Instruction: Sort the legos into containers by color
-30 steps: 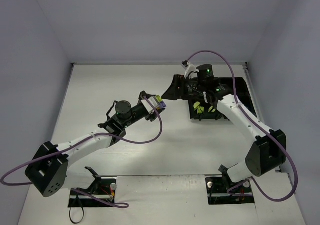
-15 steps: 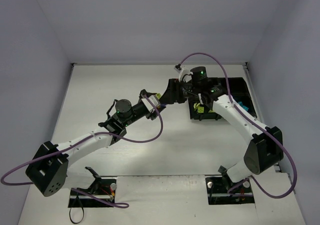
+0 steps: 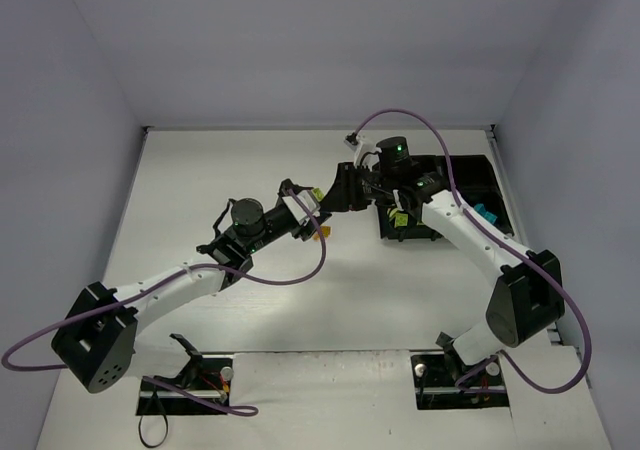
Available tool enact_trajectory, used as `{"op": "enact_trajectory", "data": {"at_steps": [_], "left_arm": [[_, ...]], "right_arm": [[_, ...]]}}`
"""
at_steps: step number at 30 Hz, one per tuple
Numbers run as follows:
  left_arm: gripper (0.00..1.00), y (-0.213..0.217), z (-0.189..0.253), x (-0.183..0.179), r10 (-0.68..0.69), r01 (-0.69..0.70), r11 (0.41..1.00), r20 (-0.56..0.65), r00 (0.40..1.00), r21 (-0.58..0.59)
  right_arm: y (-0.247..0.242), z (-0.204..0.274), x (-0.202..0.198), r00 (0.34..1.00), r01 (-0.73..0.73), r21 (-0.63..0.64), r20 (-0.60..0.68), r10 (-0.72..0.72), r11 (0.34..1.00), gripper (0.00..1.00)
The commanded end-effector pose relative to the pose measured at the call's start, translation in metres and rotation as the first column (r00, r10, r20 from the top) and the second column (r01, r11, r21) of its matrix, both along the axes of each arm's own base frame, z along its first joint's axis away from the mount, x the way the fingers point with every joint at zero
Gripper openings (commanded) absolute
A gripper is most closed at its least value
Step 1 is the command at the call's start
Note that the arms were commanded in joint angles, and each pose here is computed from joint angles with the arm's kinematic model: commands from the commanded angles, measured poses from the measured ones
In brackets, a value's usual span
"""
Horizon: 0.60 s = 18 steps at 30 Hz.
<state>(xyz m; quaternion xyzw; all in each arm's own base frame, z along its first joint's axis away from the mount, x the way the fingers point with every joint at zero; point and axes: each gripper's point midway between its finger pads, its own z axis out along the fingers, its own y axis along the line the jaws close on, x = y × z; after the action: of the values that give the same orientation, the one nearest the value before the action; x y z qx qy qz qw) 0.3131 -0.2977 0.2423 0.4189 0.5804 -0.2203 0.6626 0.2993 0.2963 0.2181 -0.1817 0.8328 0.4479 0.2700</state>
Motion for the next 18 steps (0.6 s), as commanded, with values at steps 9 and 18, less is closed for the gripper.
{"op": "enact_trajectory", "data": {"at_steps": [9, 18], "left_arm": [[0.59, 0.004, 0.04, -0.003, -0.004, 0.008, 0.998, 0.079, 0.997, -0.055], [0.6, 0.016, 0.015, -0.004, 0.047, -0.046, 0.998, 0.024, 0.999, -0.044]], "right_arm": [[0.007, 0.018, 0.005, 0.996, -0.021, 0.028, 0.082, 0.019, 0.999, 0.0], [0.001, -0.001, 0.012, 0.997, 0.009, -0.019, 0.079, -0.008, 1.0, 0.0]]}}
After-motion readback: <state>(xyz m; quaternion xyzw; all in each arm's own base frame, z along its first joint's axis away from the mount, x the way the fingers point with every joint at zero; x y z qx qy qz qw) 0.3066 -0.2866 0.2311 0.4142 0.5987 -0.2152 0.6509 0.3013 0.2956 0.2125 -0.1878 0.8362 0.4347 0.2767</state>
